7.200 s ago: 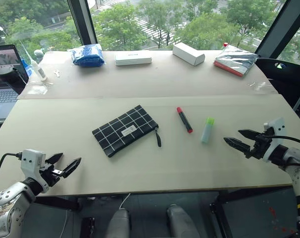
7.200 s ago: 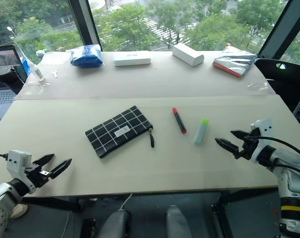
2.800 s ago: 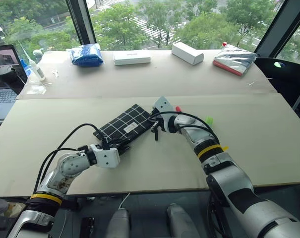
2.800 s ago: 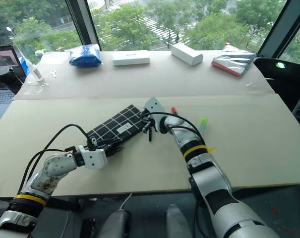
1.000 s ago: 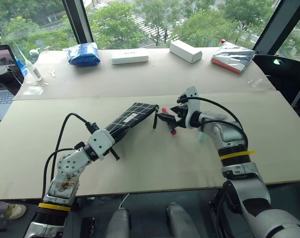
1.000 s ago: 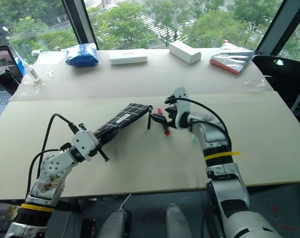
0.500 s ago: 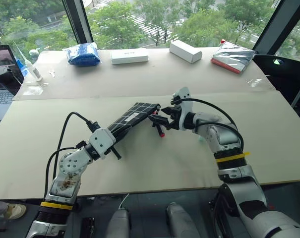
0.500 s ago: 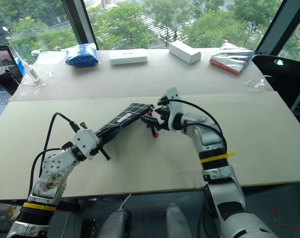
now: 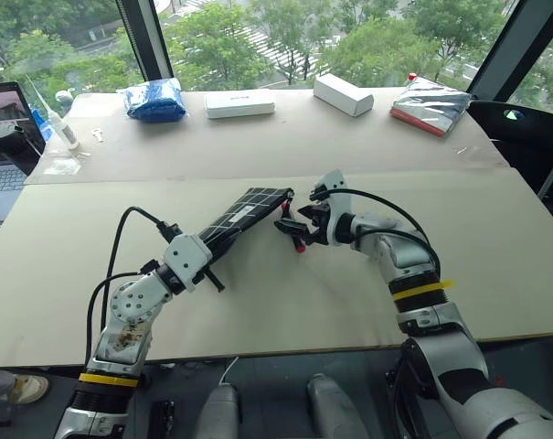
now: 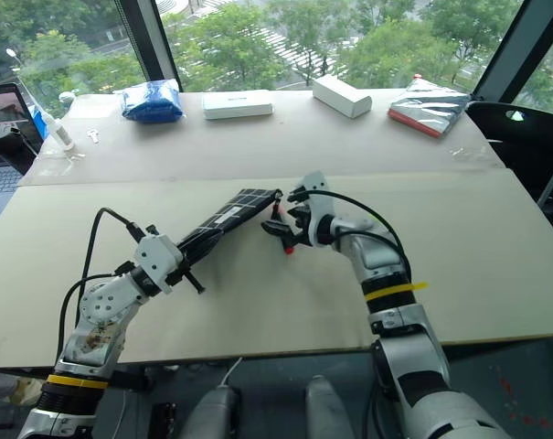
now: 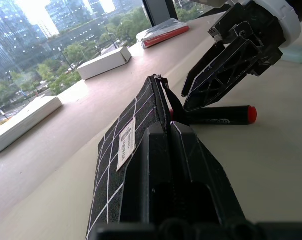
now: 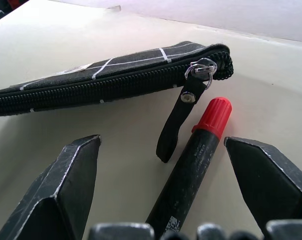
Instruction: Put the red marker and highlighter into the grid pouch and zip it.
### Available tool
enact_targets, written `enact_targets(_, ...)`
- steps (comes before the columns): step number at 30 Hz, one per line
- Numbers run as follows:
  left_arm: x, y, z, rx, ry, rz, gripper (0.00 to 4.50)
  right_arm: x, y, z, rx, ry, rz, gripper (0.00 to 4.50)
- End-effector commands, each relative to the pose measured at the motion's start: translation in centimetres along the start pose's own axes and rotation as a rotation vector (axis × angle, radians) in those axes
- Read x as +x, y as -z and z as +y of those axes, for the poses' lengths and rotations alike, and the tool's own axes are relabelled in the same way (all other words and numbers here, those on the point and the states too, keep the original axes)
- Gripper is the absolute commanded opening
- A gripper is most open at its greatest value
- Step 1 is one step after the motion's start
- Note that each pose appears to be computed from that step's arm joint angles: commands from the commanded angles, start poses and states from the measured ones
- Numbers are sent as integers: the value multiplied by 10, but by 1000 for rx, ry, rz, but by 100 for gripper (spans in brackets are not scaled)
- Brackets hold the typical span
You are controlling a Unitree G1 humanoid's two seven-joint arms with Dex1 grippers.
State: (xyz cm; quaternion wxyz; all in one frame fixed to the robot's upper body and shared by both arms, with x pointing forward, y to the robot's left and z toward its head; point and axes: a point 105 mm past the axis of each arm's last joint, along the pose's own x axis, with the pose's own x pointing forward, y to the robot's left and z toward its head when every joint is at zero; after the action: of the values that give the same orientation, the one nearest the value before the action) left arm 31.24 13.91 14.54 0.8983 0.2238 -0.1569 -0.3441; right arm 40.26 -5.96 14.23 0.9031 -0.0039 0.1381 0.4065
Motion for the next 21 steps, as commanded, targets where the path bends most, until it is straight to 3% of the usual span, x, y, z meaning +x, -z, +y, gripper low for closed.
enact_targets(1, 0, -16, 7, 23, -31, -59, 0, 0, -22, -1, -46, 5, -62, 439)
enact_targets(12, 1, -17, 7, 20, -35, -63, 0, 16, -36, 7, -51, -18, -98, 439)
enact_targets(13, 0, -17, 7, 20, -36, -63, 0, 17, -36, 8, -54, -27, -100, 389)
enact_targets(15, 0, -17, 7, 20, -38, -63, 0, 17, -36, 10, -58, -39, -104, 352)
enact_targets(16, 0, -17, 7, 20, -40, -63, 0, 16, -37, 10, -58, -42, -105, 301)
enact_targets(21, 0, -17, 7, 19, -44, -63, 0, 16, -36, 9, -62, -47, -102, 138)
